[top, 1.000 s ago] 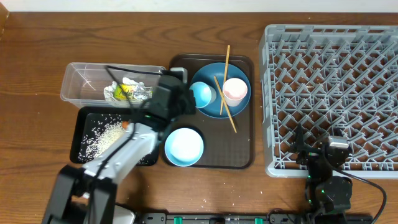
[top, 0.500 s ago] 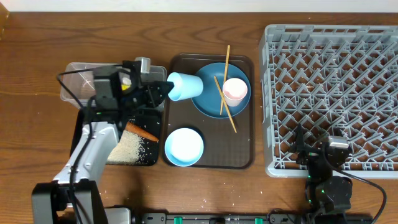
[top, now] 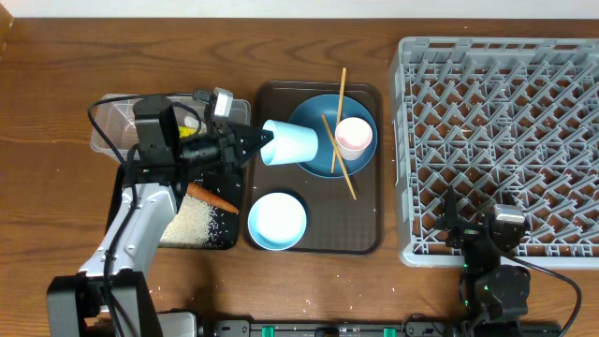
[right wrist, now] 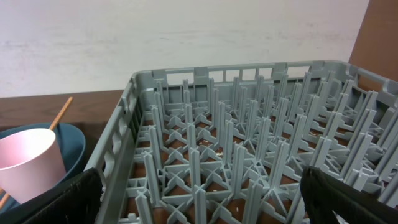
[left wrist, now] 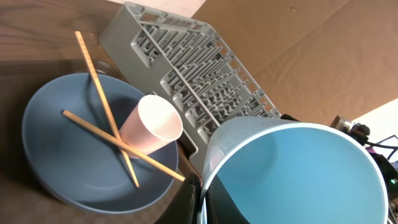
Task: Sort waste into correct bins and load items into the dishwasher rack
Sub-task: 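Lift the light-blue cup and tilt it toward the rack, then move the right gripper from the rack toward the held cup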
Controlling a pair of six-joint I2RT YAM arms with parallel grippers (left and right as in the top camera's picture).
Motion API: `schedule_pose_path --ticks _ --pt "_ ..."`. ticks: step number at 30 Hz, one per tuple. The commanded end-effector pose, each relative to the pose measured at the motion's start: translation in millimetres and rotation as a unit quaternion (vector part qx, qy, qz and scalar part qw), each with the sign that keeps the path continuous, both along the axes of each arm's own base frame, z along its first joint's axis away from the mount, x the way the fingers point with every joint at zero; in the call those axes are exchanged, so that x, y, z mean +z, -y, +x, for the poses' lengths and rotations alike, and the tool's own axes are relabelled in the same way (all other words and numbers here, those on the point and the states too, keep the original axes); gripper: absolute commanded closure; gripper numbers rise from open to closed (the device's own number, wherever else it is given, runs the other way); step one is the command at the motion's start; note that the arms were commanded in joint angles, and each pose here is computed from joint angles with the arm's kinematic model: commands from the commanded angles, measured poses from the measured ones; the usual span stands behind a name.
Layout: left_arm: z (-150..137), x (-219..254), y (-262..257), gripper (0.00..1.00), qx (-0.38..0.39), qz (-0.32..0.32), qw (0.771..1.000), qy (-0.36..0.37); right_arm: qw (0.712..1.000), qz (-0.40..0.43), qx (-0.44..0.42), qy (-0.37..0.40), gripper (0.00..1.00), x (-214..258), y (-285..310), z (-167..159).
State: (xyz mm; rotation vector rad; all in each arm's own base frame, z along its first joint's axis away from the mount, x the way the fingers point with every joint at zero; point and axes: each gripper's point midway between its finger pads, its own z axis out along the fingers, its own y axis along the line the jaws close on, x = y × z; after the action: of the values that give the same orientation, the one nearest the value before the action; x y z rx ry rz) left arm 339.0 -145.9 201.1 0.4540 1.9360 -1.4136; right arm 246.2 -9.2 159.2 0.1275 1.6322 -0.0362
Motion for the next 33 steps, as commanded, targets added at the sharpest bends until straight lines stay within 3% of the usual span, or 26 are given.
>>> schedule_pose_path --ticks 1,17,26,33 --pt "-6 6 2 0.94 -0.017 -0.005 1.0 0.018 1.0 0.002 0.008 -0.003 0.01 -2 -4 0" --pt "-15 15 6 0.94 -0.05 -0.024 0.998 0.032 0.997 0.04 0.058 -0.007 0.01 -4 -22 1" --pt "-15 15 6 0.94 -0.05 -0.024 0.998 0.032 0.955 0.143 0.257 -0.027 0.01 0 -92 -16" --pt "-15 15 6 0.94 -0.05 -0.024 0.998 0.032 0.945 0.183 0.265 -0.052 0.01 27 -96 -29"
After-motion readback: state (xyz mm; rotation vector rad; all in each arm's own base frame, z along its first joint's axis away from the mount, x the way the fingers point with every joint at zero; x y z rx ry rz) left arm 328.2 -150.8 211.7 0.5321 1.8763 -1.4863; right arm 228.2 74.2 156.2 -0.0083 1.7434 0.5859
